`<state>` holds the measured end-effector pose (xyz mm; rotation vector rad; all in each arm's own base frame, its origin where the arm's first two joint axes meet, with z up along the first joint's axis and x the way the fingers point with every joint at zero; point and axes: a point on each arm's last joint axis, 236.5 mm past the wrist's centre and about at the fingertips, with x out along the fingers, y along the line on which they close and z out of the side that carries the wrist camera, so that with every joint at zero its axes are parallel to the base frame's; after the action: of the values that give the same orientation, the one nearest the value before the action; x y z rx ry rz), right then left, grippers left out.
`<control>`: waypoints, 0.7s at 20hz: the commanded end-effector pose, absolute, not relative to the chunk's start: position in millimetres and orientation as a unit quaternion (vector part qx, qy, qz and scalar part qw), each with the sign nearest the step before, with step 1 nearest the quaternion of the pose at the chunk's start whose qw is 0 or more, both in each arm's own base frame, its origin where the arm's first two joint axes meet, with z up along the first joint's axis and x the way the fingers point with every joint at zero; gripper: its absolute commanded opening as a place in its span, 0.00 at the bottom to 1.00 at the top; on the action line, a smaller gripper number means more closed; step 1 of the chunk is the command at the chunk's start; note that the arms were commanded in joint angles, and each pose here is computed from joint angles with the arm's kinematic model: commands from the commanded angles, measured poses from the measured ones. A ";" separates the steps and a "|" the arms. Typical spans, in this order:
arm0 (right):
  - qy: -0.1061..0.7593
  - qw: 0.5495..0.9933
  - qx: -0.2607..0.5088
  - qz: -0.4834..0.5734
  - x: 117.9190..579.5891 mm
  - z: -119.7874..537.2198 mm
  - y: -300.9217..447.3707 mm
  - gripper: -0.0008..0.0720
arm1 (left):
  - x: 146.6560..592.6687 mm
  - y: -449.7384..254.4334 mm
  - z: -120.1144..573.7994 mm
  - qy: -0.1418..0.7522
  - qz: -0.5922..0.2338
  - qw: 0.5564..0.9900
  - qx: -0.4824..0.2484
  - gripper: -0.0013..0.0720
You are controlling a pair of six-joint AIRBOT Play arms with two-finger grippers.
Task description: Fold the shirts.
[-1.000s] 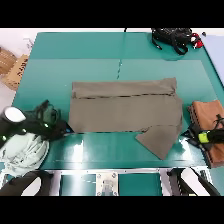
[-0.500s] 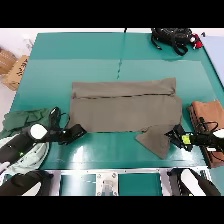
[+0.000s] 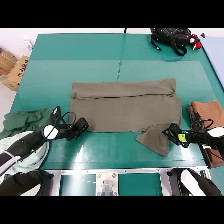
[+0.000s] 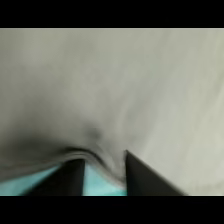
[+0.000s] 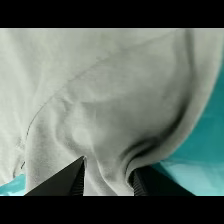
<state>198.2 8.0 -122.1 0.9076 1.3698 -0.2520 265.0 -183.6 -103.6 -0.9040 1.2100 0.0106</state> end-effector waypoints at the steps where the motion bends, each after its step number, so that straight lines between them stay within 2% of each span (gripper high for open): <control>1: 0.612 0.677 0.395 -0.106 198.5 -122.7 11.1 0.49 | 282.3 -188.4 -90.7 0.528 -0.012 0.746 -0.406 0.06; 3: 0.612 0.679 0.391 -0.103 199.3 -121.2 10.4 0.22 | 277.7 -193.5 -87.0 0.545 -0.029 0.746 -0.381 0.05; 5: 0.621 0.677 0.383 -0.097 197.6 -117.0 10.4 0.04 | 268.6 -194.7 -86.8 0.570 -0.041 0.744 -0.347 0.05; 10: 0.654 0.662 0.352 -0.098 184.1 -106.6 3.7 0.04 | 245.4 -181.7 -81.9 0.634 -0.049 0.734 -0.238 0.05; 14: 0.667 0.659 0.328 -0.114 175.2 -90.8 -7.0 0.04 | 248.2 -154.0 -56.0 0.650 -0.037 0.747 -0.136 0.05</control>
<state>182.7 -3.3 -102.6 0.7638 1.4775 -0.2408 253.7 -181.3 -68.0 -0.4858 1.3735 -0.1238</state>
